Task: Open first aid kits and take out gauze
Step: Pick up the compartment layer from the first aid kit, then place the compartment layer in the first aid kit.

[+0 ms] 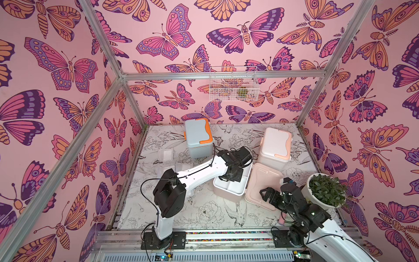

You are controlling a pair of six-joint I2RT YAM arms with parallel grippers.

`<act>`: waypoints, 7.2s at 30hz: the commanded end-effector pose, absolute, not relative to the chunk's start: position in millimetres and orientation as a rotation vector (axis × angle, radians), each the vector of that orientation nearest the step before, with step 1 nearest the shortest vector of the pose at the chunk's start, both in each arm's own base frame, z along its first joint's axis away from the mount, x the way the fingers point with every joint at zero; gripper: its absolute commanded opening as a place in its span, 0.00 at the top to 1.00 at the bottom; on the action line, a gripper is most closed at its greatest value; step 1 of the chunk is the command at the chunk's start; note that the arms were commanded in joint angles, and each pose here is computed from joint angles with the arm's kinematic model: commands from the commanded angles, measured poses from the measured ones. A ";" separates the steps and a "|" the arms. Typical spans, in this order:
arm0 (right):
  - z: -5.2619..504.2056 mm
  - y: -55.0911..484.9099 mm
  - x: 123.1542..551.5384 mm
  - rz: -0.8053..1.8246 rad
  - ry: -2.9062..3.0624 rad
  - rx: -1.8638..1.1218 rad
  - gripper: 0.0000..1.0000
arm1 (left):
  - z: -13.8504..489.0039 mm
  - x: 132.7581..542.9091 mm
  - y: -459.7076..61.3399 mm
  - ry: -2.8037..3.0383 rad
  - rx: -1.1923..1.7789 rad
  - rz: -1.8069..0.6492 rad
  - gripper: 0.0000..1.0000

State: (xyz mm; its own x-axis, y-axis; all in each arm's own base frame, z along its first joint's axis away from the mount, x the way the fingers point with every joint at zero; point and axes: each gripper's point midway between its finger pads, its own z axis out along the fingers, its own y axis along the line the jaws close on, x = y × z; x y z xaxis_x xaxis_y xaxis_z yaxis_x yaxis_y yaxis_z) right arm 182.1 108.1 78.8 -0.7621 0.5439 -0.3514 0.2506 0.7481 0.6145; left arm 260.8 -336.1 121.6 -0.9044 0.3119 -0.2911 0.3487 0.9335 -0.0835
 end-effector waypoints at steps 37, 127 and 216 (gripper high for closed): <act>179.3 130.4 185.3 1.112 2.169 0.442 0.25 | 157.9 245.4 -332.0 2.787 0.435 -0.349 1.00; 199.2 130.5 179.4 1.030 2.269 0.358 0.25 | 200.2 251.8 -256.8 2.668 0.266 -0.489 1.00; 188.3 135.1 181.7 1.029 2.303 0.331 0.23 | 126.9 234.3 -307.5 2.905 0.496 -0.078 0.55</act>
